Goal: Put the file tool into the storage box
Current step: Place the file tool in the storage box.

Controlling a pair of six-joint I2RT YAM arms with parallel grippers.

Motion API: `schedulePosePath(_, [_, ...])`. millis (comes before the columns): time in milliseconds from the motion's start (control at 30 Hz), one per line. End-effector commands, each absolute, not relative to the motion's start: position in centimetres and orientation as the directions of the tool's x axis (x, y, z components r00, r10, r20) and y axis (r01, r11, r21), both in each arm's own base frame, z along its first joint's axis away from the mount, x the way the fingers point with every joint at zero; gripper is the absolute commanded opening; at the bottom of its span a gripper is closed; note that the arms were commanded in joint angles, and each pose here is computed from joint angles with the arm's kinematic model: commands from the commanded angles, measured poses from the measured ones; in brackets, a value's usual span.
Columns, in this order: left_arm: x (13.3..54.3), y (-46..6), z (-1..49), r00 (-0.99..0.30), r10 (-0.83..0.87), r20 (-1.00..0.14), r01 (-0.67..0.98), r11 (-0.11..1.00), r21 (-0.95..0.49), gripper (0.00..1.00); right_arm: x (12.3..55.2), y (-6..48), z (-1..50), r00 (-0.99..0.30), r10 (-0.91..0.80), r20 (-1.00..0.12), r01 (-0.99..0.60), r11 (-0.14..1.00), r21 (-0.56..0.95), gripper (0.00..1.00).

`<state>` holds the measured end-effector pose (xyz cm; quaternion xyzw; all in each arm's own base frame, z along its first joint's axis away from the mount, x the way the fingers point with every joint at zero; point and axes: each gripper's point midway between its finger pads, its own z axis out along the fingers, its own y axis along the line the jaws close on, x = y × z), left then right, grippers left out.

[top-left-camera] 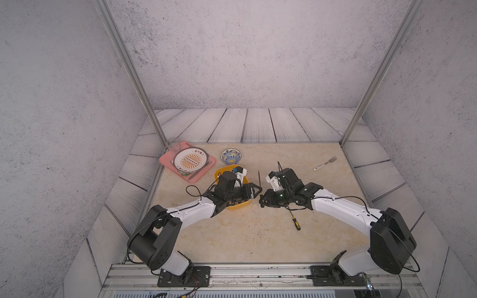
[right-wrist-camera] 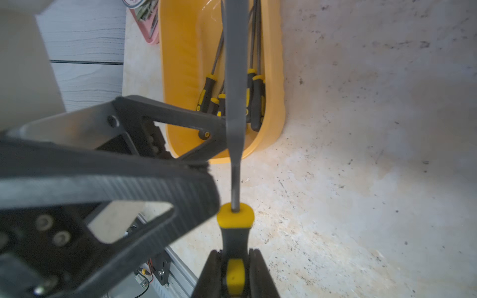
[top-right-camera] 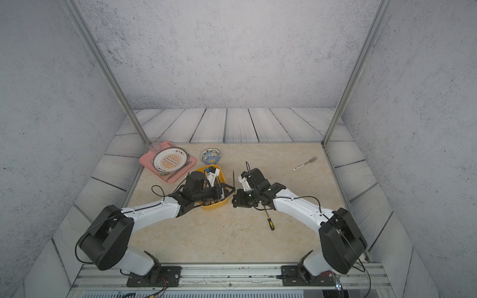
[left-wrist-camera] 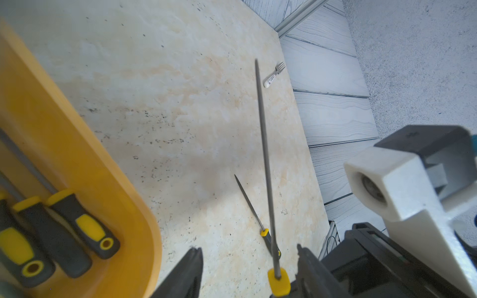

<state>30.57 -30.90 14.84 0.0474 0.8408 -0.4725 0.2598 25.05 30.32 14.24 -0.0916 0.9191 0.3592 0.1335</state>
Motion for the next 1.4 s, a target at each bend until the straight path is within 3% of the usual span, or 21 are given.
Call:
schedulePosePath(0, [31.0,-31.8,16.3,-0.846,-0.171,-0.505,0.362,0.512,-0.779,0.62,24.8,31.7,15.1,-0.943,-0.105,-0.315,-0.298,0.688,0.662,0.07])
schedulePosePath(133, [30.8,-32.0,16.0,-0.851,-0.161,-0.5,0.363,0.508,-0.781,0.54,24.5,32.2,15.0,-0.944,-0.114,-0.311,-0.302,0.682,0.666,0.08])
schedulePosePath(233, [30.6,-32.1,15.6,-0.857,-0.151,-0.493,0.363,0.502,-0.785,0.2,24.6,32.2,15.0,-0.943,-0.111,-0.313,-0.301,0.684,0.664,0.08])
schedulePosePath(333, [30.5,-32.0,15.2,-0.861,-0.149,-0.486,0.356,0.505,-0.786,0.0,24.6,32.1,14.9,-0.943,-0.112,-0.313,-0.3,0.691,0.658,0.08])
schedulePosePath(433, [30.5,-32.0,15.1,-0.862,-0.145,-0.485,0.355,0.51,-0.784,0.0,24.7,31.8,14.8,-0.943,-0.105,-0.316,-0.296,0.701,0.649,0.13])
schedulePosePath(533, [31.0,-31.7,15.6,-0.848,-0.15,-0.508,0.368,0.522,-0.769,0.0,24.8,31.4,14.8,-0.945,-0.086,-0.314,-0.277,0.718,0.638,0.39])
schedulePosePath(600, [31.8,-31.1,16.1,-0.832,-0.166,-0.53,0.373,0.541,-0.754,0.0,24.9,31.2,14.9,-0.946,-0.076,-0.316,-0.269,0.727,0.632,0.47])
schedulePosePath(867, [37.3,-24.6,16.1,-0.745,-0.317,-0.587,0.248,0.686,-0.684,0.0,24.4,30.6,14.6,-0.944,-0.077,-0.32,-0.272,0.729,0.628,0.48])
schedulePosePath(1033, [38.2,-21.6,12.6,-0.741,-0.276,-0.612,0.149,0.821,-0.552,0.0,24.2,30.3,14.3,-0.944,-0.073,-0.322,-0.27,0.735,0.622,0.48])
schedulePosePath(1167, [37.9,-21.1,9.8,-0.778,-0.255,-0.574,0.098,0.853,-0.512,0.21,24.2,30.2,13.9,-0.944,-0.076,-0.32,-0.268,0.741,0.616,0.48])
schedulePosePath(1367, [37.7,-21.1,10.0,-0.779,-0.257,-0.571,0.1,0.849,-0.519,0.41,24.4,29.4,13.3,-0.945,-0.077,-0.318,-0.258,0.774,0.578,0.49])
